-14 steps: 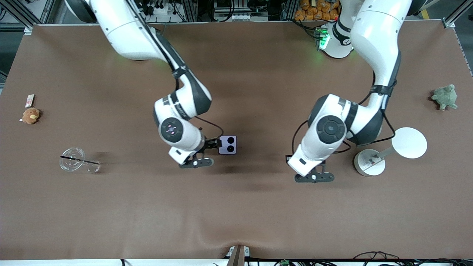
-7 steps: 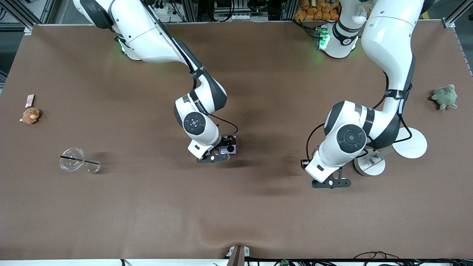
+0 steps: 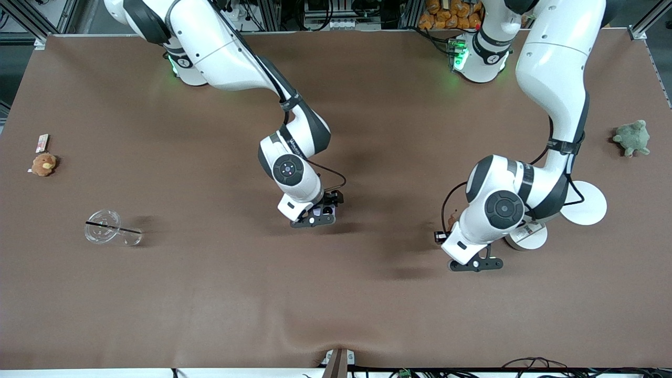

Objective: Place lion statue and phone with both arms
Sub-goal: 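Carry the lion toward the lamp while the right gripper carries the phone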

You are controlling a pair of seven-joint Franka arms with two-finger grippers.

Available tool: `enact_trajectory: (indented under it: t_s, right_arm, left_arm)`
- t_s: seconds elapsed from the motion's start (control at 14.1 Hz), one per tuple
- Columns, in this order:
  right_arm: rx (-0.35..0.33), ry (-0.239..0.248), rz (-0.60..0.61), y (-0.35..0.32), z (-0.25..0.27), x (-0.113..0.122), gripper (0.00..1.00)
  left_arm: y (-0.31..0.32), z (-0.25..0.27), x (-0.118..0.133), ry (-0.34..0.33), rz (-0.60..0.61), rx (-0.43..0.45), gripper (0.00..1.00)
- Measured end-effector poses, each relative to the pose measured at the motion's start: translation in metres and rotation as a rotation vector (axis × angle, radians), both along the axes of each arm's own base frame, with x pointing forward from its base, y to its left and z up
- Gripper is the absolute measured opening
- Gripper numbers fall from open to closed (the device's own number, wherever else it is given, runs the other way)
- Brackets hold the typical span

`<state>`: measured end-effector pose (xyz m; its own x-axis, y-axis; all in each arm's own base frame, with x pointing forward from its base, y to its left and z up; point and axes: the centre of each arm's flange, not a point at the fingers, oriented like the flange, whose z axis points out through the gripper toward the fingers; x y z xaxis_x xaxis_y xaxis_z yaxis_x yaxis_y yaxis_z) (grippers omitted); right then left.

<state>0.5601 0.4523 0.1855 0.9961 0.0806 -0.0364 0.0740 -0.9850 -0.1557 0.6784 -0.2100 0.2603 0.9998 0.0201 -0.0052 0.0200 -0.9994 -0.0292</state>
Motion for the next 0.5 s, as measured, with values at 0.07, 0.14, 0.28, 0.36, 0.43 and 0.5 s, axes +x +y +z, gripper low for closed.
enact_trajectory:
  t_s: [0.07, 0.14, 0.28, 0.36, 0.43, 0.5]
  right_arm:
    - [0.001, -0.001, -0.011, 0.003, -0.002, -0.002, 1.00]
    - [-0.001, 0.001, -0.023, 0.006, -0.003, -0.004, 1.00]
    - [-0.004, 0.006, -0.034, 0.008, -0.007, -0.007, 1.00]
    - [-0.006, 0.007, -0.036, 0.007, -0.008, -0.007, 1.00]
    - [-0.007, 0.006, -0.038, 0.006, -0.009, -0.006, 1.00]
    - [-0.009, 0.006, -0.040, 0.005, -0.010, -0.006, 1.00]
  left_arm:
    - [0.011, -0.006, 0.001, -0.002, -0.013, 0.006, 0.38]
    - [0.022, -0.012, 0.001, -0.004, -0.029, 0.007, 0.38]
    - [0.044, -0.024, 0.001, -0.009, -0.060, 0.001, 0.38]
    - [0.053, -0.028, -0.001, -0.010, -0.071, -0.002, 0.38]
    - [0.060, -0.032, -0.002, -0.010, -0.082, -0.004, 0.38]
    - [0.066, -0.035, -0.003, -0.014, -0.095, -0.006, 0.38]
